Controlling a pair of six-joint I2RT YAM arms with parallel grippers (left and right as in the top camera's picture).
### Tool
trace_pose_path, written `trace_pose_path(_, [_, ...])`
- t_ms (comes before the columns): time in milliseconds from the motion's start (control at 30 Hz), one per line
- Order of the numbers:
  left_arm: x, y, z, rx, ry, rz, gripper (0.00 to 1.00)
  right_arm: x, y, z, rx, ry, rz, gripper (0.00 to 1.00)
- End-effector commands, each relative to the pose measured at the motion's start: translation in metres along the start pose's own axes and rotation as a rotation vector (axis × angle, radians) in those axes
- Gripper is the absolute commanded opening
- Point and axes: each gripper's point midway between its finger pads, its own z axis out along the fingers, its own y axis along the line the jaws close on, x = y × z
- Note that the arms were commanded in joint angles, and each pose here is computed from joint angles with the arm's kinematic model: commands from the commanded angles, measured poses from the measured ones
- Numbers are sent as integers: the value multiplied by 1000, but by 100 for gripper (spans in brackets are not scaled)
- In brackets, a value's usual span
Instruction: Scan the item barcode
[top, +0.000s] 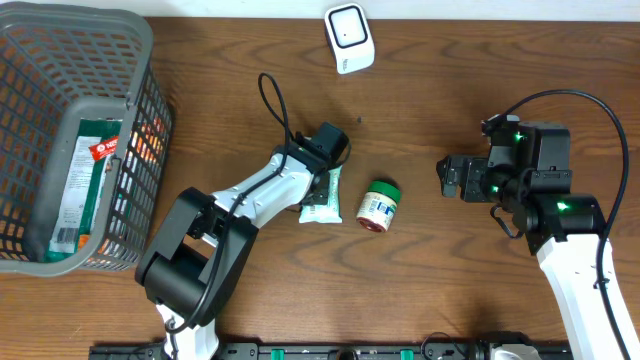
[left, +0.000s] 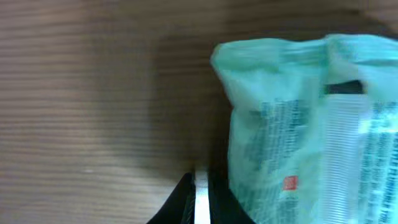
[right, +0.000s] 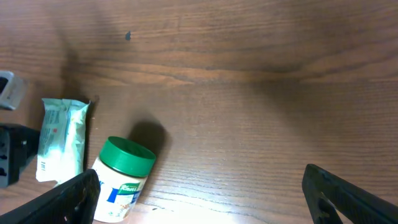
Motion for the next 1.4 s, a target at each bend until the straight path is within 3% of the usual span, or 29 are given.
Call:
trace_pose_path(0, [14,-6,14,36,69,-7,11,-6,3,-3,-8,-12,-10,99])
trace_pose_path(933, [5,-36,-15,224,47,5,12,-6,3,-3,-8,-12,-10,99])
trace_pose_path(1133, [-24,-10,-69,125,-79,-3,16,-6,3,-3,-8,-12,-10,99])
trace_pose_path(1367, [-73,55,-203,17,-252,-101,17,-6,3,-3,-8,-12,-11,99])
